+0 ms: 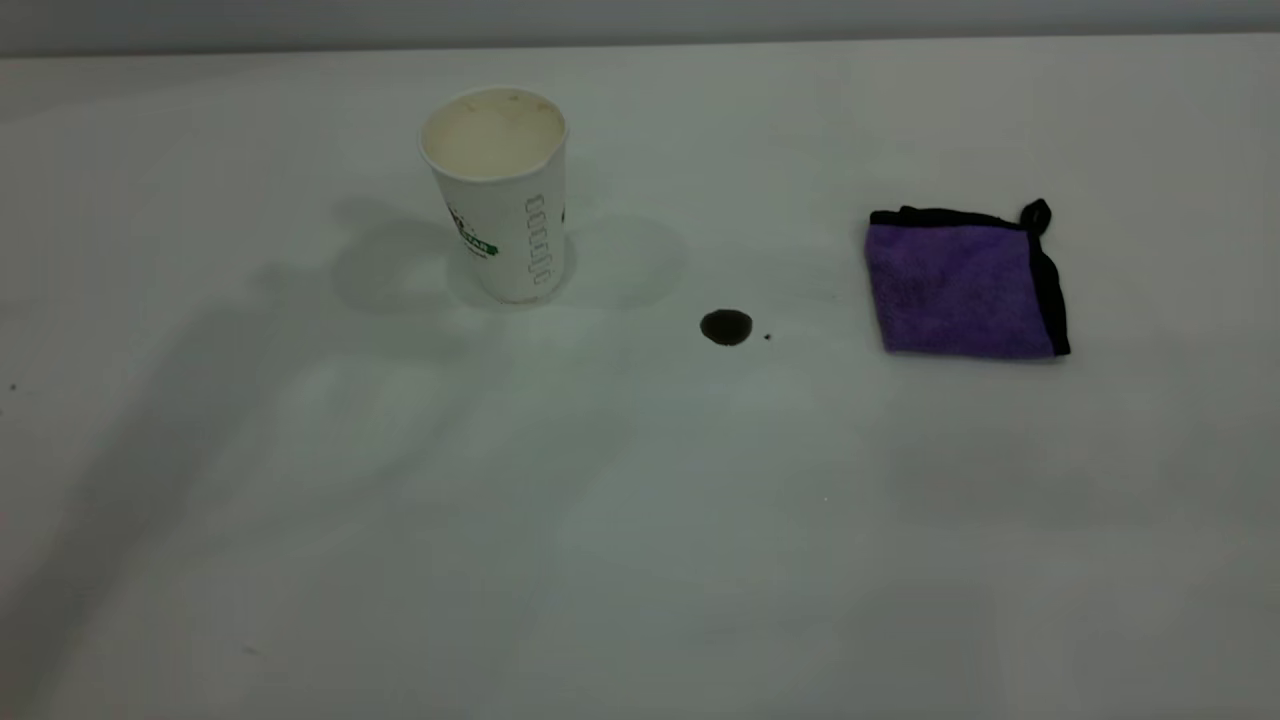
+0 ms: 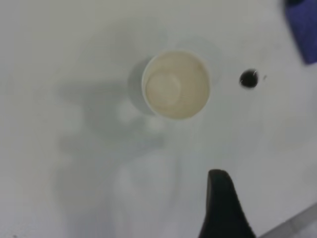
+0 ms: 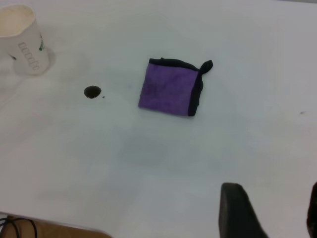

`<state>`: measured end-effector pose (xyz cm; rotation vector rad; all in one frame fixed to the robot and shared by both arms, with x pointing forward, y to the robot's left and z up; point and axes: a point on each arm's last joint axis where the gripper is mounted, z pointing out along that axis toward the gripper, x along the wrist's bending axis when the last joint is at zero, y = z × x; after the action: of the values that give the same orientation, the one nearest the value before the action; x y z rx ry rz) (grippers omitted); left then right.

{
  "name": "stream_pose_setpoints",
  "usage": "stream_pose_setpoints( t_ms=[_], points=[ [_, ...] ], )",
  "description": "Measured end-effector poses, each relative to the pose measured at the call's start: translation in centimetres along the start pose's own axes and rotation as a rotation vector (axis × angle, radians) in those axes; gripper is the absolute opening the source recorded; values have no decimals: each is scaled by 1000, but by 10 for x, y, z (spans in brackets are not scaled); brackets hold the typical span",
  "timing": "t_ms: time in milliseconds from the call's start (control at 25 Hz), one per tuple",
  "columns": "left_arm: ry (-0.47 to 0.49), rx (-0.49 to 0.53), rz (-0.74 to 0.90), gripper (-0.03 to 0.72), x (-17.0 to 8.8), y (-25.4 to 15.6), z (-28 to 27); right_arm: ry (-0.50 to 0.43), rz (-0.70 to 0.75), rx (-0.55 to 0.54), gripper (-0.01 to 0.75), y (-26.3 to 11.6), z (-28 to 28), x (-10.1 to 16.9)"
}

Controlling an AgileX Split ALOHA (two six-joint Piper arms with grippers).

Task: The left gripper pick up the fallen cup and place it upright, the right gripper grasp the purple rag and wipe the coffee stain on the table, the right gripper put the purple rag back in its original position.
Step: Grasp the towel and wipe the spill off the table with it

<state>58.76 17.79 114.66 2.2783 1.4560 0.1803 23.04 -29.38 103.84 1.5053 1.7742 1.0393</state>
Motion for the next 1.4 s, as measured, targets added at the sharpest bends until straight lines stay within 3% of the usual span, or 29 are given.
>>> stream_pose_setpoints(
  t_ms=[200,440,760,1000,1120,1400],
  points=[
    [-6,-168,41,492,-29,-20,-74,0,0,0,386,0,0,0],
    [-33,-252,79,492,-54,-73,-125,0,0,0,386,0,0,0],
    [-36,-75,38,492,-51,-183,-93,0,0,0,386,0,0,0],
    [55,88,28,492,-36,-271,-45,0,0,0,386,0,0,0],
    [90,104,37,492,-31,-302,-31,0,0,0,386,0,0,0],
    [113,-15,50,492,-29,-337,-23,0,0,0,386,0,0,0]
  ],
)
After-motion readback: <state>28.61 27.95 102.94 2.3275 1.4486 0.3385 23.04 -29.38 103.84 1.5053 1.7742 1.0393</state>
